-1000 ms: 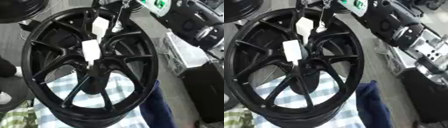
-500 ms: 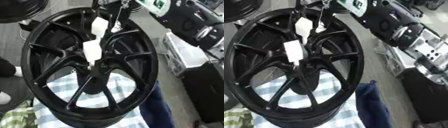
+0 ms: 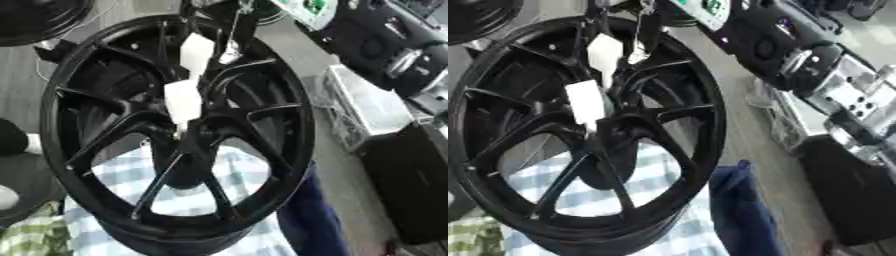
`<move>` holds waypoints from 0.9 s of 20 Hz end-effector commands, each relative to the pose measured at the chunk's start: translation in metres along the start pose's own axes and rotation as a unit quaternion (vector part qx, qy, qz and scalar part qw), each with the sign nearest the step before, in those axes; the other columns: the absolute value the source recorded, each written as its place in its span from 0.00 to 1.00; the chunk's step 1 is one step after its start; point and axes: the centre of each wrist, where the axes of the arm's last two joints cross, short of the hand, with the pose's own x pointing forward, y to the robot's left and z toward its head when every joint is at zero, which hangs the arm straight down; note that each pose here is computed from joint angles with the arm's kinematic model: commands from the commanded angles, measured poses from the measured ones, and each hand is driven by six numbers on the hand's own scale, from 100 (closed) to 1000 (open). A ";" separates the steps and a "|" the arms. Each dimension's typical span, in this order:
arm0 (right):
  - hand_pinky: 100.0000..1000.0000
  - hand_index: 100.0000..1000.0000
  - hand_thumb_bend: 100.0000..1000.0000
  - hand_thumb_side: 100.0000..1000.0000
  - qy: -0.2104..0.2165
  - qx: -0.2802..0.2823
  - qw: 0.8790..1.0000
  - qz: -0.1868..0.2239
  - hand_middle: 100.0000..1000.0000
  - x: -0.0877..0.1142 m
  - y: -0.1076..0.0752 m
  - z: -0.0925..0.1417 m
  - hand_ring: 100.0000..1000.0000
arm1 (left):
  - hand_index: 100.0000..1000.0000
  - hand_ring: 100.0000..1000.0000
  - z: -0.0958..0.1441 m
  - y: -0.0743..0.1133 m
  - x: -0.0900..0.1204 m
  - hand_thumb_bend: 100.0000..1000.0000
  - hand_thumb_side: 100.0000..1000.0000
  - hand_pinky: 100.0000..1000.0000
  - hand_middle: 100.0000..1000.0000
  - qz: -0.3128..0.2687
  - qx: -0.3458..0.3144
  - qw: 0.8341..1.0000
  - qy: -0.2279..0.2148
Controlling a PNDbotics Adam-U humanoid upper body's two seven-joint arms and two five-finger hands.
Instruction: Pull the pin out of the wheel hub.
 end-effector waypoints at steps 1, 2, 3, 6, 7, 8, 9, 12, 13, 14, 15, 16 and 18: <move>0.82 0.42 0.34 0.00 -0.062 0.090 0.990 0.091 0.42 0.001 -0.019 0.011 0.63 | 0.66 0.66 -0.003 0.004 0.007 0.07 0.74 0.75 0.69 -0.005 0.002 1.000 -0.013; 0.82 0.42 0.34 0.00 -0.062 0.089 0.990 0.093 0.42 0.001 -0.020 0.011 0.63 | 0.66 0.66 -0.003 0.005 0.007 0.07 0.74 0.75 0.69 -0.005 0.002 1.000 -0.013; 0.82 0.41 0.34 0.00 -0.061 0.087 0.990 0.093 0.42 0.001 -0.021 0.012 0.62 | 0.66 0.66 -0.003 0.005 0.007 0.06 0.74 0.75 0.69 -0.005 0.002 1.000 -0.012; 0.82 0.41 0.34 0.00 -0.059 0.083 0.990 0.095 0.42 0.001 -0.024 0.013 0.62 | 0.66 0.66 -0.003 0.005 0.006 0.06 0.75 0.75 0.69 -0.006 0.003 1.000 -0.012; 0.82 0.41 0.34 0.00 -0.058 0.082 0.990 0.096 0.42 0.001 -0.025 0.014 0.62 | 0.66 0.66 -0.003 0.005 0.006 0.06 0.75 0.75 0.69 -0.006 0.003 1.000 -0.012; 0.82 0.41 0.35 0.00 -0.057 0.081 0.990 0.097 0.42 0.002 -0.026 0.015 0.62 | 0.66 0.66 -0.003 0.005 0.006 0.06 0.75 0.75 0.69 -0.006 0.003 1.000 -0.011; 0.82 0.41 0.35 0.00 -0.056 0.080 0.990 0.099 0.42 0.002 -0.028 0.016 0.62 | 0.66 0.66 -0.003 0.005 0.006 0.06 0.75 0.75 0.69 -0.006 0.003 1.000 -0.011; 0.81 0.40 0.35 0.00 -0.051 0.074 0.991 0.103 0.42 0.002 -0.032 0.022 0.62 | 0.66 0.65 -0.003 0.006 0.006 0.06 0.75 0.75 0.69 -0.006 0.004 1.000 -0.012; 0.81 0.40 0.35 0.00 -0.049 0.072 0.991 0.104 0.41 0.002 -0.034 0.024 0.62 | 0.66 0.65 -0.003 0.006 0.006 0.06 0.75 0.75 0.69 -0.007 0.004 1.000 -0.012; 0.81 0.40 0.35 0.00 -0.048 0.071 0.991 0.104 0.41 0.002 -0.035 0.025 0.62 | 0.66 0.65 -0.003 0.006 0.006 0.06 0.75 0.75 0.69 -0.007 0.004 1.000 -0.012; 0.81 0.40 0.35 0.00 -0.047 0.070 0.991 0.105 0.41 0.002 -0.035 0.026 0.62 | 0.66 0.65 -0.003 0.006 0.006 0.06 0.75 0.75 0.69 -0.007 0.004 1.000 -0.012; 0.81 0.40 0.35 0.00 -0.046 0.069 0.991 0.106 0.41 0.003 -0.036 0.028 0.62 | 0.66 0.65 -0.003 0.006 0.006 0.06 0.75 0.75 0.69 -0.007 0.004 1.000 -0.012; 0.81 0.40 0.35 0.00 -0.045 0.065 0.991 0.106 0.41 0.003 -0.038 0.031 0.62 | 0.66 0.65 -0.003 0.006 0.006 0.06 0.75 0.75 0.69 -0.007 0.003 1.000 -0.012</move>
